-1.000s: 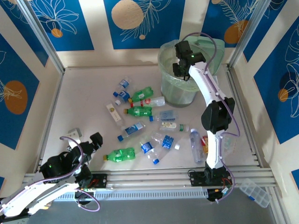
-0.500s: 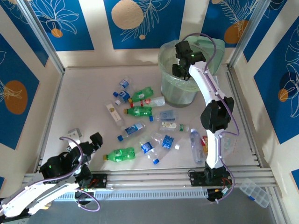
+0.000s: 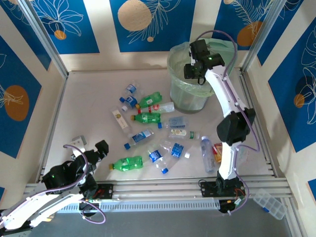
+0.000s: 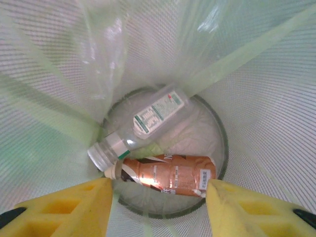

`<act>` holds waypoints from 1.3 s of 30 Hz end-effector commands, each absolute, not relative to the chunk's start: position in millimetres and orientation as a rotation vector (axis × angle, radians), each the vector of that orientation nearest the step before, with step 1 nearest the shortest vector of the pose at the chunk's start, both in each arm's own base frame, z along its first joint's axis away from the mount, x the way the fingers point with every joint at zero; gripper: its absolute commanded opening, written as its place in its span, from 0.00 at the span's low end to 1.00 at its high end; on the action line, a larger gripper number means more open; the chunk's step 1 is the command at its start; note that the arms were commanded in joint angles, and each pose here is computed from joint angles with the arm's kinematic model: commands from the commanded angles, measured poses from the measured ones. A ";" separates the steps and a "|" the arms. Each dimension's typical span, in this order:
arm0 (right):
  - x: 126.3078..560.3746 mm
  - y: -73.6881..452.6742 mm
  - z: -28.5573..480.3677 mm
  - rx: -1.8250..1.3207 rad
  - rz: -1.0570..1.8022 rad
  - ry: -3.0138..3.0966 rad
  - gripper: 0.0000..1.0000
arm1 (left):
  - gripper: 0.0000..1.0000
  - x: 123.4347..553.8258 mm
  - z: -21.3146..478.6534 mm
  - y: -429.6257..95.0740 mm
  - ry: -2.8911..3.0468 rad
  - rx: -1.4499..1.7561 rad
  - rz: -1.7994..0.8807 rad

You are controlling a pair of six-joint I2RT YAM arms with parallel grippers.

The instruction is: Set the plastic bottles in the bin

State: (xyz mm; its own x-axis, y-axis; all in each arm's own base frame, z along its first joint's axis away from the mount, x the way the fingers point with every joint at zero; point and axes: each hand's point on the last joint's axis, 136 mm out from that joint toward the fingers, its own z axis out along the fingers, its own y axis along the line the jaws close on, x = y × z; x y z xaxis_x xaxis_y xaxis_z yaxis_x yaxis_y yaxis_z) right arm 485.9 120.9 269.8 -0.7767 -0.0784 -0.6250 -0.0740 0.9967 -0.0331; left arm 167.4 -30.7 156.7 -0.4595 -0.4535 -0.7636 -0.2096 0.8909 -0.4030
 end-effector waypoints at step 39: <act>200.0 263.9 179.6 -0.534 0.380 2.002 0.54 | 1.00 133.3 102.5 -114.9 2.587 -0.400 -0.438</act>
State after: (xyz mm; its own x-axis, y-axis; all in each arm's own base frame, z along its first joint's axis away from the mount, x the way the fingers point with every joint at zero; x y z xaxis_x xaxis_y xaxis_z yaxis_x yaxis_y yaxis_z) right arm 192.0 263.4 163.2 -0.4336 -0.3006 -0.8495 -0.5622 0.8270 -0.0056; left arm 136.2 -103.2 104.3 -0.8103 -0.3961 -0.4318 -0.2366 0.8954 -0.3773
